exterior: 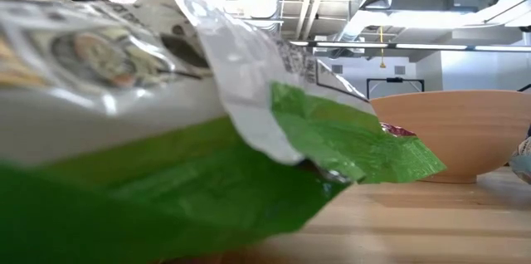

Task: Pick & Place Food Item
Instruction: Put the orange seasoning pack into the blue bin

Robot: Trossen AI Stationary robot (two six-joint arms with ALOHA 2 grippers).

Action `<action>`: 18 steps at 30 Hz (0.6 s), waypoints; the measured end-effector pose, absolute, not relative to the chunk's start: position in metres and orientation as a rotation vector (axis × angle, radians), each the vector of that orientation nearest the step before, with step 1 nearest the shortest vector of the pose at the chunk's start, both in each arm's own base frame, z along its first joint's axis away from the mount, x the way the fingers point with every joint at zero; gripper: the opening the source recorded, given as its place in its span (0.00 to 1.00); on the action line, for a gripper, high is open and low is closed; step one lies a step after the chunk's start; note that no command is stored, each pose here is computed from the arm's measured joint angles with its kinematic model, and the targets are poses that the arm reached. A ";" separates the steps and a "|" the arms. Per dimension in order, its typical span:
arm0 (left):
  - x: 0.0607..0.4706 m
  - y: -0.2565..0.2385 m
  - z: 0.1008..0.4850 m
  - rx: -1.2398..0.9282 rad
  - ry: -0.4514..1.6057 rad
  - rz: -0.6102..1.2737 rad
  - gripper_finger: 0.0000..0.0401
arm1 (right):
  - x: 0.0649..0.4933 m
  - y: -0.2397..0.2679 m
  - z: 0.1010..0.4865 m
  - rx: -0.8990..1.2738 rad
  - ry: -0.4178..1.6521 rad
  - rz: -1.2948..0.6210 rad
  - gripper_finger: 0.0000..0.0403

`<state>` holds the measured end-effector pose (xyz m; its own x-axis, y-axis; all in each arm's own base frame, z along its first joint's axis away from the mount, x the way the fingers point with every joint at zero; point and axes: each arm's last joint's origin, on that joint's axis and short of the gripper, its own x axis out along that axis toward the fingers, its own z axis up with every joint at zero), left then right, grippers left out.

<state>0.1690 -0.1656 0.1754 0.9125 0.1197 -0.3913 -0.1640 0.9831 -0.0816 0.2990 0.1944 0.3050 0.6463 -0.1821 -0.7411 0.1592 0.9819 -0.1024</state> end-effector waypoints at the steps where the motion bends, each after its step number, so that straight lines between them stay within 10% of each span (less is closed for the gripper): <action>1: 0.169 -0.166 0.176 -0.116 0.395 0.144 0.00 | 0.299 0.194 0.305 -0.029 0.846 -0.194 0.25; 18: 0.169 -0.167 0.175 -0.121 0.428 0.099 0.00 | 0.299 0.194 0.305 -0.028 0.846 -0.194 0.25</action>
